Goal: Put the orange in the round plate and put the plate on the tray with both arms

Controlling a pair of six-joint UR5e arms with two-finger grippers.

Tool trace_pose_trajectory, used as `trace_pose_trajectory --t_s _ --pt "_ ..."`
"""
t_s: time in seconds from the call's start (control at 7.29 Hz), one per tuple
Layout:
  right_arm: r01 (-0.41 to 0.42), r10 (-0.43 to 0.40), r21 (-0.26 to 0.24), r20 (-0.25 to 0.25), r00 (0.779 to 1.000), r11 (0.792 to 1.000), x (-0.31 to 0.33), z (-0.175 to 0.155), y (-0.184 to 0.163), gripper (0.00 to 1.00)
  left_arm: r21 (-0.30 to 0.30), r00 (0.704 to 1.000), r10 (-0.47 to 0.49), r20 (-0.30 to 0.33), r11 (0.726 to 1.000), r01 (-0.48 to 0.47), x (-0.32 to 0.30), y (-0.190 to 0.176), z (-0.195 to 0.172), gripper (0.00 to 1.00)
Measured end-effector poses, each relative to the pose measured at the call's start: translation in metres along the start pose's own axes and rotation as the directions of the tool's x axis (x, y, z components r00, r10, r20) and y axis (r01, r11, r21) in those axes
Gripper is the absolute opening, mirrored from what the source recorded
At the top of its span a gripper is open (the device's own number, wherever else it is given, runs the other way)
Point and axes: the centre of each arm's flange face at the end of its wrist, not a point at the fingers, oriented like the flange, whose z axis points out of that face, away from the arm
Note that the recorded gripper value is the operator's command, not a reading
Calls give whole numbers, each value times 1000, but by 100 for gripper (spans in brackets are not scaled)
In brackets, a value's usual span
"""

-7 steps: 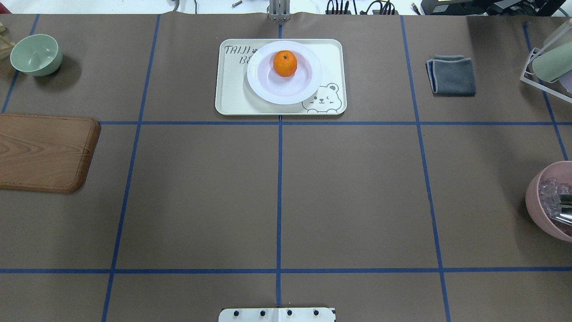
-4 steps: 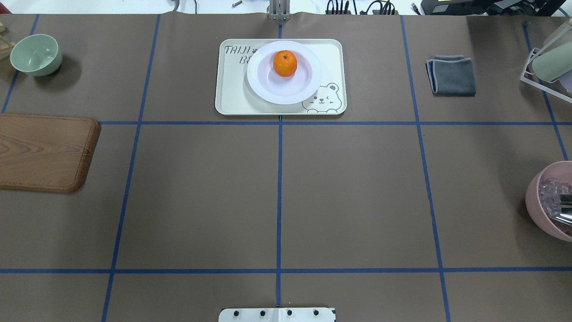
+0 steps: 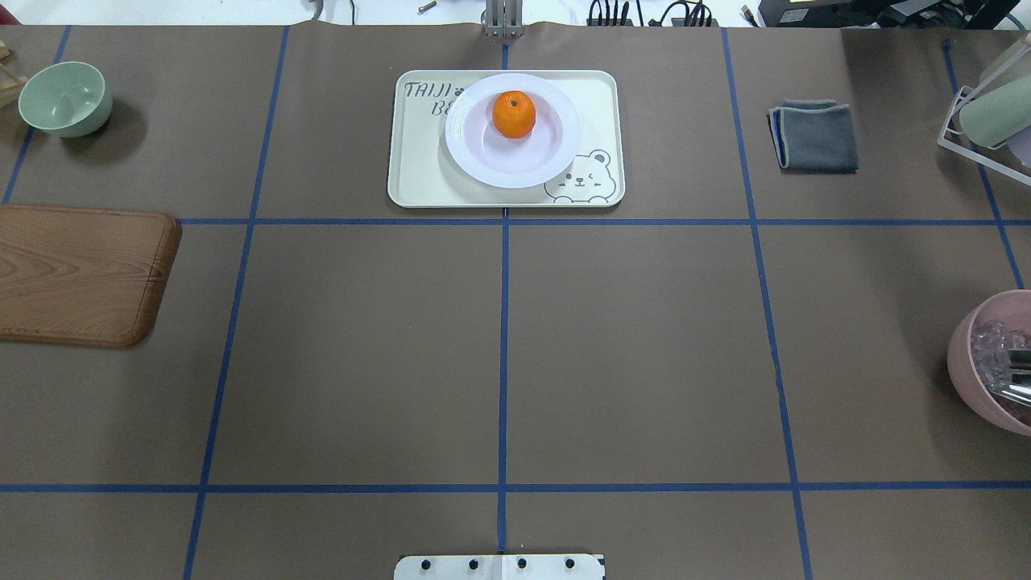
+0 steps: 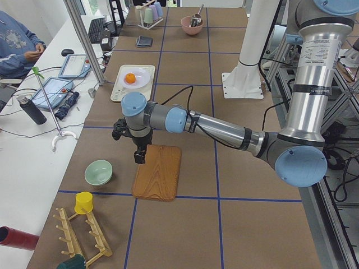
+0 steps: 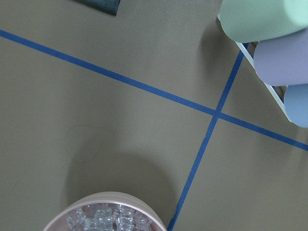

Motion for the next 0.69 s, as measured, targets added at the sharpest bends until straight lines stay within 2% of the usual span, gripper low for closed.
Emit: trace_pose_trajectory --t_s 0.69 --pt "0 0 1 0 1000 1000 0 0 0 100 -4 1000 -6 1 1000 6 -2 1 2 98"
